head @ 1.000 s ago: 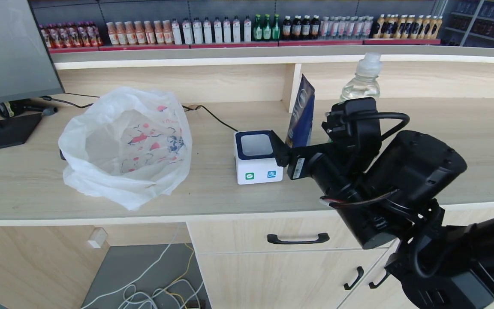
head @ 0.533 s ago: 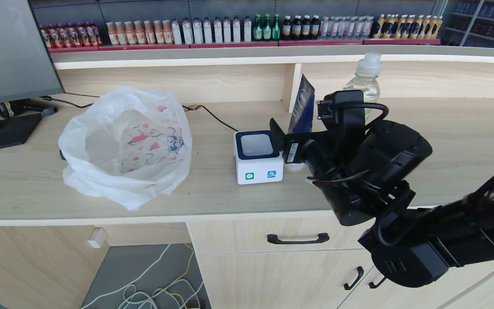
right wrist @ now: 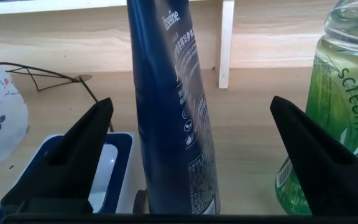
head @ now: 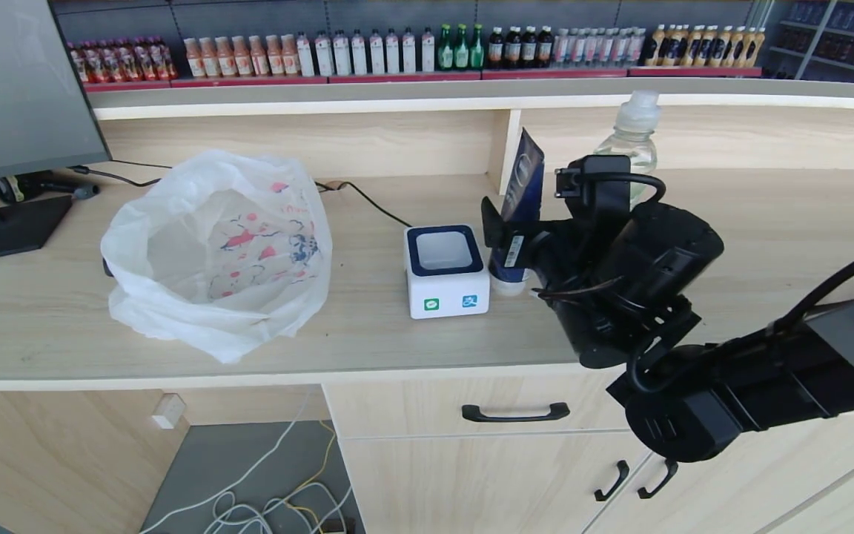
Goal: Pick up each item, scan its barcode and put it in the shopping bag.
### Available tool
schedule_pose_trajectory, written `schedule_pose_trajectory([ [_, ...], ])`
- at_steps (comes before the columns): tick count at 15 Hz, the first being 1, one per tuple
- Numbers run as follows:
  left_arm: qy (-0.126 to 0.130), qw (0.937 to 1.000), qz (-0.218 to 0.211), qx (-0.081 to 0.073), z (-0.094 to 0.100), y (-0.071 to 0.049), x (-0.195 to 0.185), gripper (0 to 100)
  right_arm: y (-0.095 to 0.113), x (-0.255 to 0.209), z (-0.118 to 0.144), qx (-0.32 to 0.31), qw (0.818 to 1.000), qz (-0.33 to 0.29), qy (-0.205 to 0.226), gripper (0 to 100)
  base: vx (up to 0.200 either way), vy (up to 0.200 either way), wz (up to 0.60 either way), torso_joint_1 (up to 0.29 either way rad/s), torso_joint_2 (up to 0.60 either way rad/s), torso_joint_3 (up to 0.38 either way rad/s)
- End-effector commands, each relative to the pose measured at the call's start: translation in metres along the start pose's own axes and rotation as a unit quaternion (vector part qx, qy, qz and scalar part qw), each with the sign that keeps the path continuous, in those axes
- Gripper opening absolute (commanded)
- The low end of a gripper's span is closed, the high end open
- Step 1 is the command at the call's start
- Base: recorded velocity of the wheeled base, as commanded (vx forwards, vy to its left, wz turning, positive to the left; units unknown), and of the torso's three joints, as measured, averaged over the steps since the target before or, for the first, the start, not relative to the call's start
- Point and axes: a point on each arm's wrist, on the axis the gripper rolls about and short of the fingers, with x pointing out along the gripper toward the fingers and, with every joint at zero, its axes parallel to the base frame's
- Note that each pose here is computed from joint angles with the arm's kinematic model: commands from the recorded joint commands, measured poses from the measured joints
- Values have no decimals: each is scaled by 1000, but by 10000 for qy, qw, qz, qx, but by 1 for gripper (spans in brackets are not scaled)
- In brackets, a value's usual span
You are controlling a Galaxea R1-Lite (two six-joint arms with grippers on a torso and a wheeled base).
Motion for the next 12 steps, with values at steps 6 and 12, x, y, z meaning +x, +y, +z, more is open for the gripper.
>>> schedule_pose_trajectory([
  [6, -2, 10000, -6, -1, 0, 0, 0, 100, -6, 11, -13, 35, 9999, -150, 46, 100, 0, 0, 0, 0, 0, 0],
  [12, -2, 10000, 2, -1, 0, 0, 0, 100, -10, 15, -17, 48, 9997, -214, 61, 100, 0, 0, 0, 0, 0, 0],
])
